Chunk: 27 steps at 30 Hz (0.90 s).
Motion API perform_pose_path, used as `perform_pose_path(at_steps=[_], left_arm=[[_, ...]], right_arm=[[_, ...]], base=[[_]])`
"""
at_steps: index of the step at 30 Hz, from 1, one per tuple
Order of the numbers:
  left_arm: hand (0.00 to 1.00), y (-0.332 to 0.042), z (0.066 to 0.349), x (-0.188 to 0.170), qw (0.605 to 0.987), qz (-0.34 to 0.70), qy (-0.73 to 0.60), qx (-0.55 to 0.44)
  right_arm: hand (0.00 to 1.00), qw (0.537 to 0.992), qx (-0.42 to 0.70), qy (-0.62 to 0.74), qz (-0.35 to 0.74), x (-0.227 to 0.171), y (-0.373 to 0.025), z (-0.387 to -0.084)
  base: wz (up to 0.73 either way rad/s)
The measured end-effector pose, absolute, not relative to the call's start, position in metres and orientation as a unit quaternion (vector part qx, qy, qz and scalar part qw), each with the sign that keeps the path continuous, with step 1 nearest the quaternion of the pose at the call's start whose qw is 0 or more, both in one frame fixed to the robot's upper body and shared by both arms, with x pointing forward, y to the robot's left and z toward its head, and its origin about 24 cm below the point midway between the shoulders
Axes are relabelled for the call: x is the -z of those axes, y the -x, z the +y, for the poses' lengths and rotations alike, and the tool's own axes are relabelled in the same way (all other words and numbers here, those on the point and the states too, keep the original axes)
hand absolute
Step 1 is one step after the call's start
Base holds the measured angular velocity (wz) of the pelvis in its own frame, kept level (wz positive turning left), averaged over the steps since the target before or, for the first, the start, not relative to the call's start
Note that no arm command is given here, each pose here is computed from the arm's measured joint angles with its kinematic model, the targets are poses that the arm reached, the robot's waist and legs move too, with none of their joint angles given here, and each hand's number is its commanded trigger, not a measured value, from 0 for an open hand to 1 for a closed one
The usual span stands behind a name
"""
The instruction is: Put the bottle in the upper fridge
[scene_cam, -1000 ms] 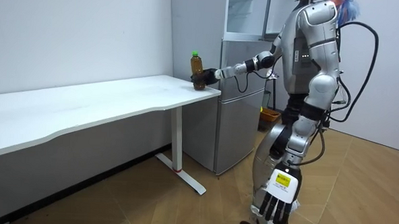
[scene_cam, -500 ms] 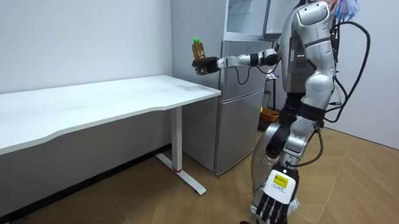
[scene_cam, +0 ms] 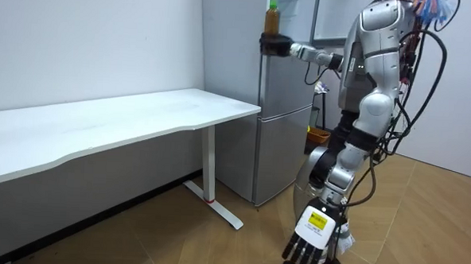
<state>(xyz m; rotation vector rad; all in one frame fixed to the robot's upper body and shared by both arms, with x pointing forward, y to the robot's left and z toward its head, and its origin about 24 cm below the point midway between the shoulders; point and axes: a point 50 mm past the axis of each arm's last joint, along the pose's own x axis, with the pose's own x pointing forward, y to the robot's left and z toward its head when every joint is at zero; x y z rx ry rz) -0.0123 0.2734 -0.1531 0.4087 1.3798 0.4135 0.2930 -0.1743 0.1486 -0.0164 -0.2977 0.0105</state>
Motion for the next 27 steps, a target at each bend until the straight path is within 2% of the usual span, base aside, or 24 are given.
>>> perform_pose_path(at_steps=[12, 21, 27], left_arm=[[0.00, 0.025, 0.273, 0.153, 0.720, 0.641, -0.178, -0.199], [0.00, 0.031, 0.275, 0.152, 0.718, 0.640, -0.181, -0.206], [0.00, 0.032, 0.277, 0.151, 0.716, 0.638, -0.186, -0.215]], right_arm=[[1.00, 0.952, 0.092, 0.082, -0.279, -0.206, -0.276, -0.213], [1.00, 0.947, 0.136, 0.070, -0.283, -0.210, -0.263, -0.239], [1.00, 0.948, 0.142, 0.047, -0.281, -0.211, -0.262, -0.245]], base=[[-0.08], [-0.03], [-0.04]])
